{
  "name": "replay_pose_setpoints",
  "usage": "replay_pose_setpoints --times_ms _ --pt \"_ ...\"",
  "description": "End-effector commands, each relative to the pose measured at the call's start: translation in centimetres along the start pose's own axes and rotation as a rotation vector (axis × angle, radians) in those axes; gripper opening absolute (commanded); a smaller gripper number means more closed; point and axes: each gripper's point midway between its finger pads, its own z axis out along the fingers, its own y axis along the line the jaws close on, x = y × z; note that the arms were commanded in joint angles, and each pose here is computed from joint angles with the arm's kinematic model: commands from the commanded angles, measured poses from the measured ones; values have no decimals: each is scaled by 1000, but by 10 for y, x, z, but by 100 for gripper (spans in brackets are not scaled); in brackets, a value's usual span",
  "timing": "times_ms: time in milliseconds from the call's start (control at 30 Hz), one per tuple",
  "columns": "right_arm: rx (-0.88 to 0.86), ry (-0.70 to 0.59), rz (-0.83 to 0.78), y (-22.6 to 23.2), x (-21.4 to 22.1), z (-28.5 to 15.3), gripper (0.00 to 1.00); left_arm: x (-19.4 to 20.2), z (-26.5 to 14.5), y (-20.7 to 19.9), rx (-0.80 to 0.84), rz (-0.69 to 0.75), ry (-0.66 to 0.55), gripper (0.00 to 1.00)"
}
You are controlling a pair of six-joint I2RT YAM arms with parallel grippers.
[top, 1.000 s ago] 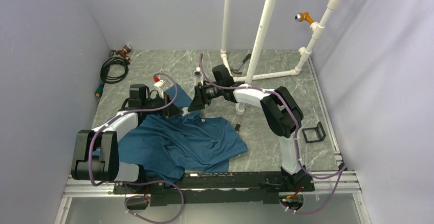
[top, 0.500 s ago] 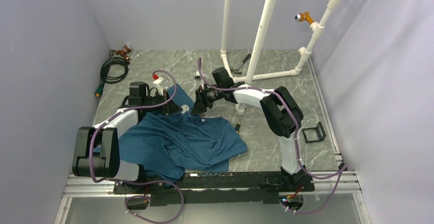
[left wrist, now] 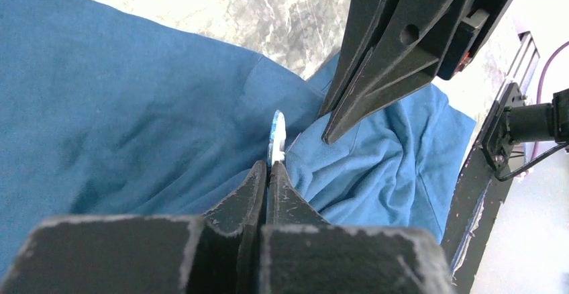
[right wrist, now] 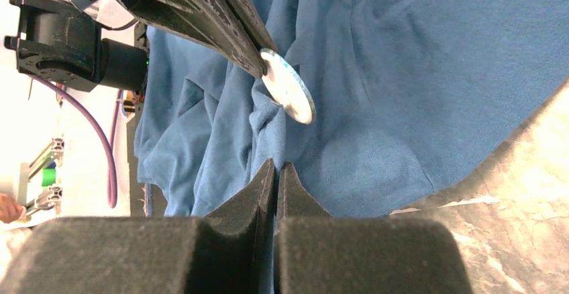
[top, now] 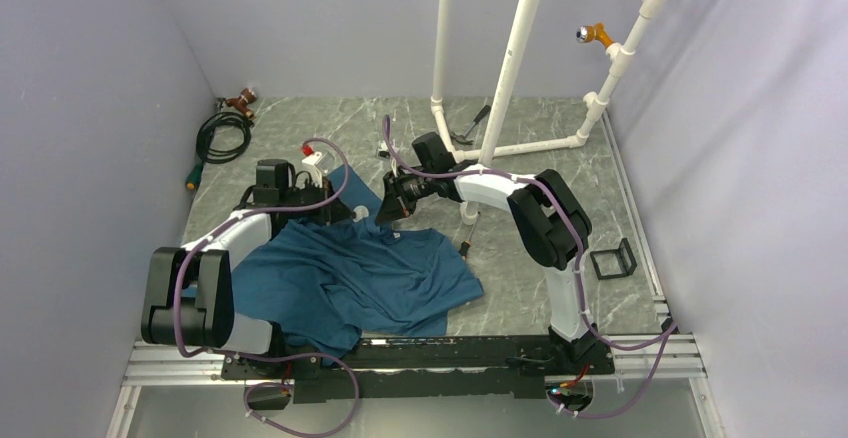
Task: Remove the brooch from the garment
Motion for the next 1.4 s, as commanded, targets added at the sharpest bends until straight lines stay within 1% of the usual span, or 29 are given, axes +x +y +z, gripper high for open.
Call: replay_pose_setpoints --times_ms 0,33,100,300,500,667,700,867,933,967,1033,1133,1233,1367 --pt "-43 -50 -95 17 -29 -6 0 -5 2 2 -29 62 20 0" --pt "-45 -54 -98 18 -31 -7 0 -4 3 5 -37 90 27 0" --pt "-47 -63 -104 21 -34 -9 0 -1 3 8 -45 100 43 0" --pt "-42 -77 -118 21 -41 -17 0 4 4 17 -76 100 79 0" --pt "-37 -69 -123 21 -34 -20 0 9 3 24 -107 95 114 0" --pt "-21 -63 -134 19 -29 -22 0 1 -4 22 -108 70 82 0" --pt "-18 -62 -138 18 -28 -22 1 -4 -6 20 -106 66 65 0" --pt "-3 -60 -168 18 -29 -24 16 -32 -25 21 -101 33 -28 0" --pt "4 -63 -177 19 -31 -26 21 -40 -32 22 -98 -13 -55 0" --pt "7 -65 -180 20 -32 -26 27 -44 -35 19 -82 -18 -67 0" --pt "12 -71 -188 22 -35 -28 45 -52 -39 12 -47 -12 -88 0" --pt "15 -88 -258 28 -43 -32 65 -63 -45 -6 20 -3 -104 0" --pt "-1 -108 -304 40 -53 -38 70 -70 -52 -31 118 11 -115 0" --pt "-44 -147 -373 66 -66 -50 71 -76 -63 -59 208 28 -138 0"
